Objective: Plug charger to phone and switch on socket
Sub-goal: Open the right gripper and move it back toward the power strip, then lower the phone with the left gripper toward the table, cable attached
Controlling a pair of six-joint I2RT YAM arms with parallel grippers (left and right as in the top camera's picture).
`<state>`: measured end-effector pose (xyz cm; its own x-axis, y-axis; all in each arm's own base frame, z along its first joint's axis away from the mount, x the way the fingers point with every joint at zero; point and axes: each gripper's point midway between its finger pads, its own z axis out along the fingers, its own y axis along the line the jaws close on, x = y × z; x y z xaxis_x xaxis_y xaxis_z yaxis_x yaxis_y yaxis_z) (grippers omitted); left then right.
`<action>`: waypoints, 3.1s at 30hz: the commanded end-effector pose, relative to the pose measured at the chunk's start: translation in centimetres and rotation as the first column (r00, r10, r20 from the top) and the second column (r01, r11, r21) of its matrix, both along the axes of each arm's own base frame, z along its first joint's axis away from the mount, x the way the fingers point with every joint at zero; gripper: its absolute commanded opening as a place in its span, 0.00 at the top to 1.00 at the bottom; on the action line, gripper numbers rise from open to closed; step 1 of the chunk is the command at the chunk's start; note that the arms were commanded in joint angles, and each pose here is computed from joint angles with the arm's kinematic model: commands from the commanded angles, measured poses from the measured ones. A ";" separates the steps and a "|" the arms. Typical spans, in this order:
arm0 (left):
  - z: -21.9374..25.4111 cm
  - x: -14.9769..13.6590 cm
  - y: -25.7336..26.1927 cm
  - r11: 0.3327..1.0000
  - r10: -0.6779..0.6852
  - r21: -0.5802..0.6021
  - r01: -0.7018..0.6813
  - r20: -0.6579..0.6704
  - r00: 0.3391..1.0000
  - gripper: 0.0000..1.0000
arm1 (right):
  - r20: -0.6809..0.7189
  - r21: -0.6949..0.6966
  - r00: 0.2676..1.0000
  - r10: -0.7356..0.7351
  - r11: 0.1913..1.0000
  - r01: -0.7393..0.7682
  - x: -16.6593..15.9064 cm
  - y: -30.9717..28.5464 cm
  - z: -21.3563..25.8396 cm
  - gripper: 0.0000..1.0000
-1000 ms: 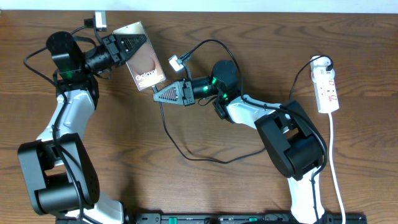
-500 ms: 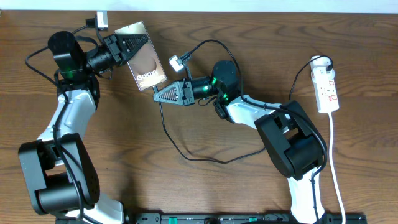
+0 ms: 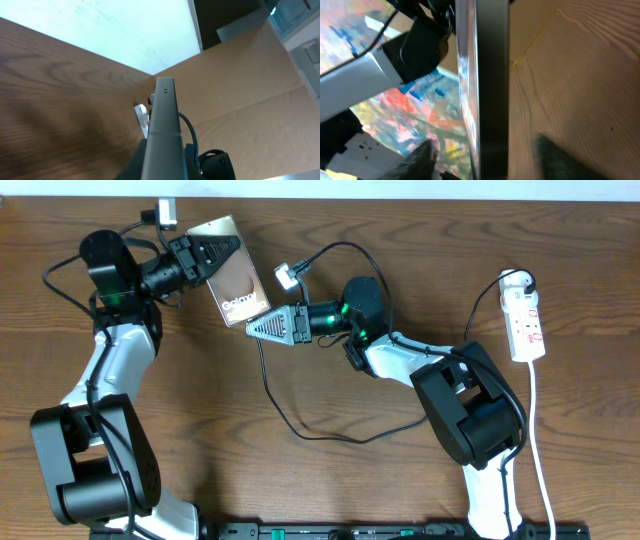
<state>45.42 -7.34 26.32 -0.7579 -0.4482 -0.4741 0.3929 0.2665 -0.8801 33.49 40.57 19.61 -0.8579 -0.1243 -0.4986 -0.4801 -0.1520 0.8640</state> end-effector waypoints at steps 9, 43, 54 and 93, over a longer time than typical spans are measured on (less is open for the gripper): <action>1.0 -0.3 5.0 0.997 0.073 -0.002 -0.073 0.004 0.997 0.93 | 0.042 0.008 0.999 0.001 1.000 -0.002 0.2 -0.3 0.4 0.01; -11.8 -4.3 5.0 0.974 0.138 0.213 -0.074 -0.304 0.943 0.93 | 0.486 -0.635 0.623 -0.612 0.243 0.734 5.3 -21.6 1.6 0.01; -20.2 -6.9 2.9 0.958 0.138 0.286 0.010 -0.493 0.859 0.93 | 0.496 -0.649 0.618 -0.610 0.212 0.731 4.8 -22.2 1.5 0.01; -28.0 -7.3 4.0 0.932 0.212 0.361 0.025 -0.601 0.770 0.75 | 0.497 -0.657 0.618 -0.609 0.201 0.727 4.7 -22.4 1.3 0.01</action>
